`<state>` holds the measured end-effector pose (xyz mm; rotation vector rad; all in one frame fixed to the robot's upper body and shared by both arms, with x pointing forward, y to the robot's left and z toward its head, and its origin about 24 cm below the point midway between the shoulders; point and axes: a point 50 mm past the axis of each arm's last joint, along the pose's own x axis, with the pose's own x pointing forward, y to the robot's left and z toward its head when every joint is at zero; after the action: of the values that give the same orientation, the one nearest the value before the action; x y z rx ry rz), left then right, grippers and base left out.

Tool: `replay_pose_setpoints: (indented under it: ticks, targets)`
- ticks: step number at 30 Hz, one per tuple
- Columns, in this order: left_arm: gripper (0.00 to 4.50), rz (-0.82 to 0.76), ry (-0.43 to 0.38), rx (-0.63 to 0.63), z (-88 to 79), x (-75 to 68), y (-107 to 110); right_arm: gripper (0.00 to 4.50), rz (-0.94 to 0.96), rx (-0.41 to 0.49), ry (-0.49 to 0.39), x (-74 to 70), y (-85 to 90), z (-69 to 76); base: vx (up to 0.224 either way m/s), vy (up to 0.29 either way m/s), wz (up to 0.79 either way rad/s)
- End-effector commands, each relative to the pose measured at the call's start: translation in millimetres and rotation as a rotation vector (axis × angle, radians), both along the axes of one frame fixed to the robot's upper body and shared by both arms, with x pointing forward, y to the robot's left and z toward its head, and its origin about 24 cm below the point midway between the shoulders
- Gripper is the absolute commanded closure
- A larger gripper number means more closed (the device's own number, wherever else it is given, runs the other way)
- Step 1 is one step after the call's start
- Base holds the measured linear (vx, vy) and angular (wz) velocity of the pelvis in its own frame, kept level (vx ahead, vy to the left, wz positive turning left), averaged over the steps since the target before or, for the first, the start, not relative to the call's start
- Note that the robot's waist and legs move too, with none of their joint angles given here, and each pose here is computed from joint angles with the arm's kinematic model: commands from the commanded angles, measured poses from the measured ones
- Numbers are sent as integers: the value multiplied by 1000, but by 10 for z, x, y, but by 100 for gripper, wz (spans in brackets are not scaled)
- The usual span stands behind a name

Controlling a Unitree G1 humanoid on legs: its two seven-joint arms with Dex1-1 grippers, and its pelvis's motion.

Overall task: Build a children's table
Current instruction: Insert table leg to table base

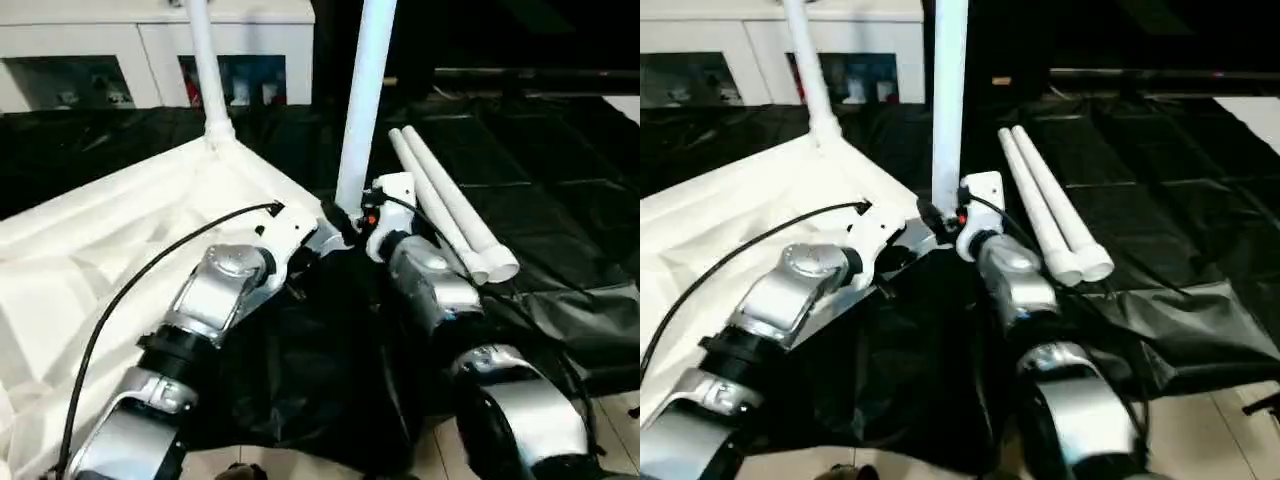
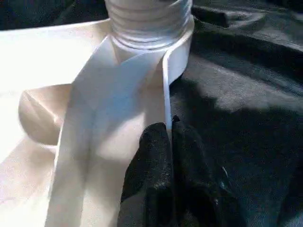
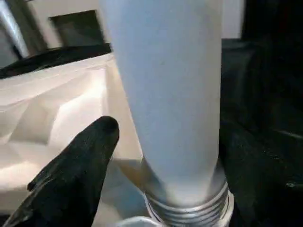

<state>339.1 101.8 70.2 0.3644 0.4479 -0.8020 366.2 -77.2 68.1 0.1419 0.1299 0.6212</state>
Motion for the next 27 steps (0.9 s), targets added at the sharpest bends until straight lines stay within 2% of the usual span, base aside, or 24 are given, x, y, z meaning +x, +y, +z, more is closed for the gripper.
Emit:
replay_pose_setpoints:
  ticks: [1, 2, 5, 7, 10, 12, 17, 18, 20, 21, 22, 27]
  targets:
    - [450, -143, -153, -80, 350, 9, -212, 55, 89, -49, 12, -54, 60, -29, 0, 0, 0]
    - [450, -145, -152, -80, 349, 8, -211, 55, 91, -52, 11, -54, 55, -28, 0, 0, 0]
    - [450, -229, -134, -93, 334, -30, -179, 55, 154, -115, -7, -85, -138, 8, 0, 0, 0]
    - [450, -263, -139, -89, 334, -43, -166, 55, 184, -141, -12, -102, -203, 20, 0, 0, 0]
    - [450, -380, -129, -91, 325, -110, -125, 55, 301, -187, -9, -190, -375, 66, 0, 0, 0]
    - [450, -397, -128, -90, 324, -121, -119, 55, 317, -193, -9, -204, -401, 75, 0, 0, 0]
    - [450, -508, -112, -66, 304, -186, -66, 55, 415, -255, 5, -295, -637, 143, 0, 0, 0]
    - [450, -508, -112, -66, 304, -186, -66, 81, 416, -255, 5, -296, -639, 143, 0, 0, 0]
    - [450, -515, -111, -62, 303, -186, -57, 88, 428, -263, 6, -308, -664, 156, 0, 0, 0]
    - [450, -542, -106, -50, 295, -192, -23, 94, 475, -294, 11, -361, -725, 175, 0, 0, 0]
    - [450, -552, -104, -41, 289, -193, 4, 114, 504, -312, 15, -398, -752, 180, 0, 0, 0]
    - [450, -565, -99, -29, 283, -192, 49, 144, 536, -320, 22, -441, -768, 191, 0, 0, 0]
